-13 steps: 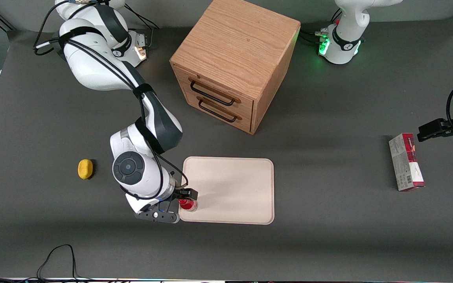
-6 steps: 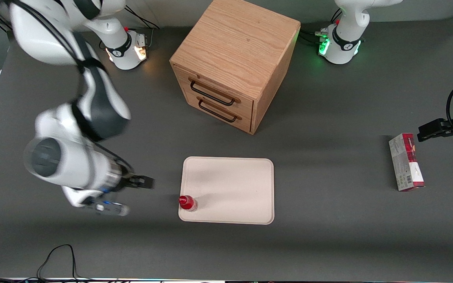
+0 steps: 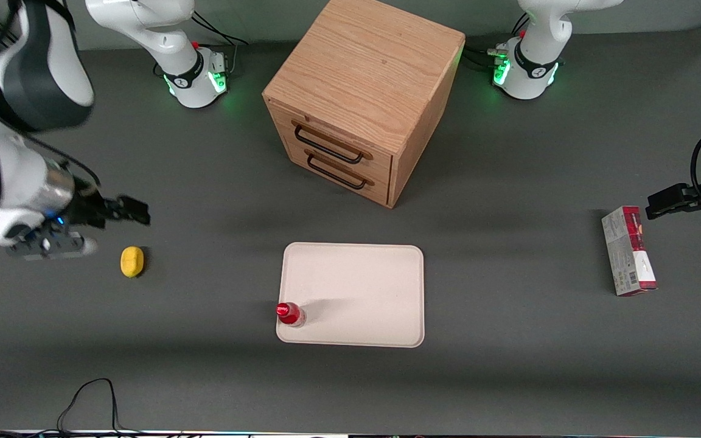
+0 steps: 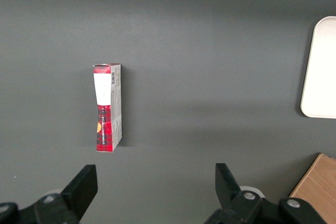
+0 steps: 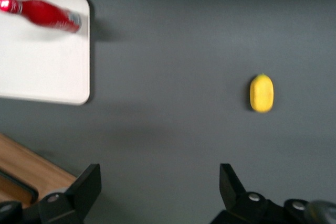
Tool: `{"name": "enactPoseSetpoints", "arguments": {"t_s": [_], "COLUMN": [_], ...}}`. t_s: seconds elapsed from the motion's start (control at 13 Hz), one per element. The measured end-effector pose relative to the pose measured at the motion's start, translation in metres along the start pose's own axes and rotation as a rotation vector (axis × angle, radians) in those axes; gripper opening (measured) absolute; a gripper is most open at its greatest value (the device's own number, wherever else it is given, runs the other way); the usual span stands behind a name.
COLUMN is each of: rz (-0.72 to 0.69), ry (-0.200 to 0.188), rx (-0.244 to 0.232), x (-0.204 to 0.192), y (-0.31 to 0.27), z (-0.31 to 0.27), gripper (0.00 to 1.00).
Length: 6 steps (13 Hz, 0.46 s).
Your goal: Place coke bottle on tray
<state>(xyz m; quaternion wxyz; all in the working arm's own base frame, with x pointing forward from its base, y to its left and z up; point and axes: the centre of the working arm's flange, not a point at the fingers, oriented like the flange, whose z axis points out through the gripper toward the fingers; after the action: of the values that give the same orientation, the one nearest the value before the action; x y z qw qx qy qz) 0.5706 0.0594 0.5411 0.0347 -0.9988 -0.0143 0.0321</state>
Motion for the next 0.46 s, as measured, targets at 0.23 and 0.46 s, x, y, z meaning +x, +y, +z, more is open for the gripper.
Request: {"name": "enactPoseSetpoints", "arguments": {"t_s": [0.23, 0.46], "rz": [-0.039, -0.039], "ry": [-0.028, -0.023], "rx": [0.009, 0.030], "x": [-0.050, -0.053], "y": [0.019, 0.029], "z": [-0.027, -0.035], "gripper": [1.00, 1.00]}}
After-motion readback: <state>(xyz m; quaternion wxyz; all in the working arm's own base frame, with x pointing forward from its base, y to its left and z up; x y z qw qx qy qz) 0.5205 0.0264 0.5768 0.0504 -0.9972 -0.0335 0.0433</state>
